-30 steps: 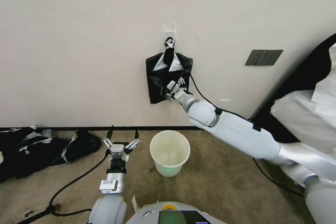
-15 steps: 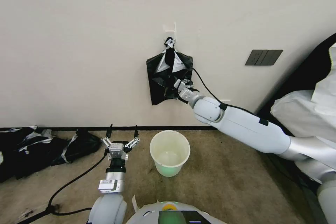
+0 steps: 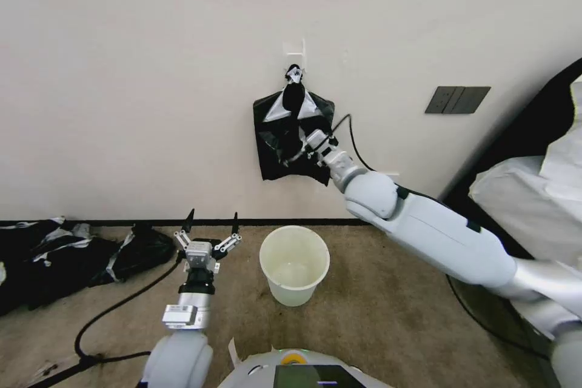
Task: Place a trash bag onto the trash bin.
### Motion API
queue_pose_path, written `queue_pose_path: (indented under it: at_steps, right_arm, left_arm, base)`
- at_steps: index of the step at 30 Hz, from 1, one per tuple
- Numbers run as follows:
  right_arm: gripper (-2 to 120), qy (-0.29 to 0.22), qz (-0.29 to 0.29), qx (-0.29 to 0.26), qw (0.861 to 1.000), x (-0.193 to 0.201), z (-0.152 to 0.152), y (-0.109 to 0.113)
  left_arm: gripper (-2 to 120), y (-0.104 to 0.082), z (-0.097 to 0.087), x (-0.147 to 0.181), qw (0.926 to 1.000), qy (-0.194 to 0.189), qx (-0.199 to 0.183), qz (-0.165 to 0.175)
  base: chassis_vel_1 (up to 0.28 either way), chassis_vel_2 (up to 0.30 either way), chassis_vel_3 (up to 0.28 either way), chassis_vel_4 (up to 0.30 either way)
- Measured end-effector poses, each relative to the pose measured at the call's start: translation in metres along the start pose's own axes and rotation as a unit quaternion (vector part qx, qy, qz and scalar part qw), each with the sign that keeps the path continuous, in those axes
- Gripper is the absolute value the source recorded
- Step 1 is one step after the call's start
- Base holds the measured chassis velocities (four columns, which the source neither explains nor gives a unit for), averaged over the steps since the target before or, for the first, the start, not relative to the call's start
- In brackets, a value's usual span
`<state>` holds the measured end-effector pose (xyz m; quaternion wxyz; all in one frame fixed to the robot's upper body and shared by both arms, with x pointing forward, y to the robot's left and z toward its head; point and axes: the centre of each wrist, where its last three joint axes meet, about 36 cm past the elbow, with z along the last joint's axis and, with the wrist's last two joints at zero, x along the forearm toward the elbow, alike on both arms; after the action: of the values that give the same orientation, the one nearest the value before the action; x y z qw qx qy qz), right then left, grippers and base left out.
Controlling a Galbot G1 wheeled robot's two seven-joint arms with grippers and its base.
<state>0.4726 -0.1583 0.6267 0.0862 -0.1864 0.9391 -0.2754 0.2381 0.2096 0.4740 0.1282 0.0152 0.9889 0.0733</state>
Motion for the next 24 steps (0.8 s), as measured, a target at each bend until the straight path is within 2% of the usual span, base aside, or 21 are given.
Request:
queue_pose_path:
  at_steps: [1, 2, 3, 6, 7, 9, 10, 12, 15, 18, 22, 24]
  right_arm:
    - [0, 0.000, 0.000, 0.000, 1.000, 0.000, 0.000, 0.000]
    - [0, -0.044, 0.004, -0.049, 0.998, 0.017, -0.001, -0.005]
    - [0, -0.059, 0.005, -0.066, 0.996, 0.026, 0.000, -0.007]
    - [0, -0.074, 0.006, -0.078, 0.994, 0.034, 0.002, -0.008]
    - [0, -0.090, 0.004, -0.093, 0.992, 0.047, 0.006, -0.008]
    - [0, -0.118, -0.002, -0.119, 0.986, 0.058, 0.014, -0.006]
    - [0, -0.118, -0.002, -0.119, 0.986, 0.058, 0.014, -0.006]
    - [0, -0.143, -0.004, -0.138, 0.980, 0.056, 0.017, -0.003]
    - [0, -0.150, -0.006, -0.143, 0.978, 0.056, 0.015, -0.002]
    - [0, -0.165, -0.007, -0.151, 0.975, 0.049, 0.014, 0.001]
    - [0, -0.171, -0.005, -0.155, 0.973, 0.045, 0.013, 0.003]
    - [0, -0.174, -0.001, -0.154, 0.973, 0.040, 0.015, 0.004]
  left_arm:
    - [100, 0.000, 0.000, 0.000, 1.0000, 0.000, 0.000, 0.000]
    - [100, 0.008, -0.013, -0.005, 0.9996, -0.001, 0.008, 0.027]
    - [100, 0.011, -0.019, -0.008, 0.9992, 0.000, 0.011, 0.038]
    - [100, 0.015, -0.025, -0.010, 0.9987, 0.001, 0.012, 0.049]
    - [100, 0.019, -0.033, -0.014, 0.9979, 0.001, 0.014, 0.064]
    - [100, 0.030, -0.046, -0.032, 0.9943, 0.006, 0.014, 0.105]
    - [100, 0.030, -0.046, -0.032, 0.9943, 0.006, 0.014, 0.105]
    - [100, 0.040, -0.052, -0.058, 0.9907, 0.003, 0.002, 0.136]
    - [100, 0.044, -0.055, -0.068, 0.9894, 0.000, -0.007, 0.145]
    - [100, 0.059, -0.068, -0.106, 0.9853, -0.019, -0.037, 0.166]
    - [100, 0.066, -0.077, -0.125, 0.9836, -0.020, -0.045, 0.174]
    - [100, 0.069, -0.090, -0.150, 0.9810, -0.028, -0.060, 0.182]
  base:
    - [0.000, 0.000, 0.000, 0.000]
    - [0.000, 0.000, 0.000, 0.000]
    - [0.000, 0.000, 0.000, 0.000]
    - [0.000, 0.000, 0.000, 0.000]
    - [0.000, 0.000, 0.000, 0.000]
    - [0.000, 0.000, 0.000, 0.000]
    - [0.000, 0.000, 0.000, 0.000]
    - [0.000, 0.000, 0.000, 0.000]
    - [0.000, 0.000, 0.000, 0.000]
    - [0.000, 0.000, 0.000, 0.000]
    - [0.000, 0.000, 0.000, 0.000]
    - [0.000, 0.000, 0.000, 0.000]
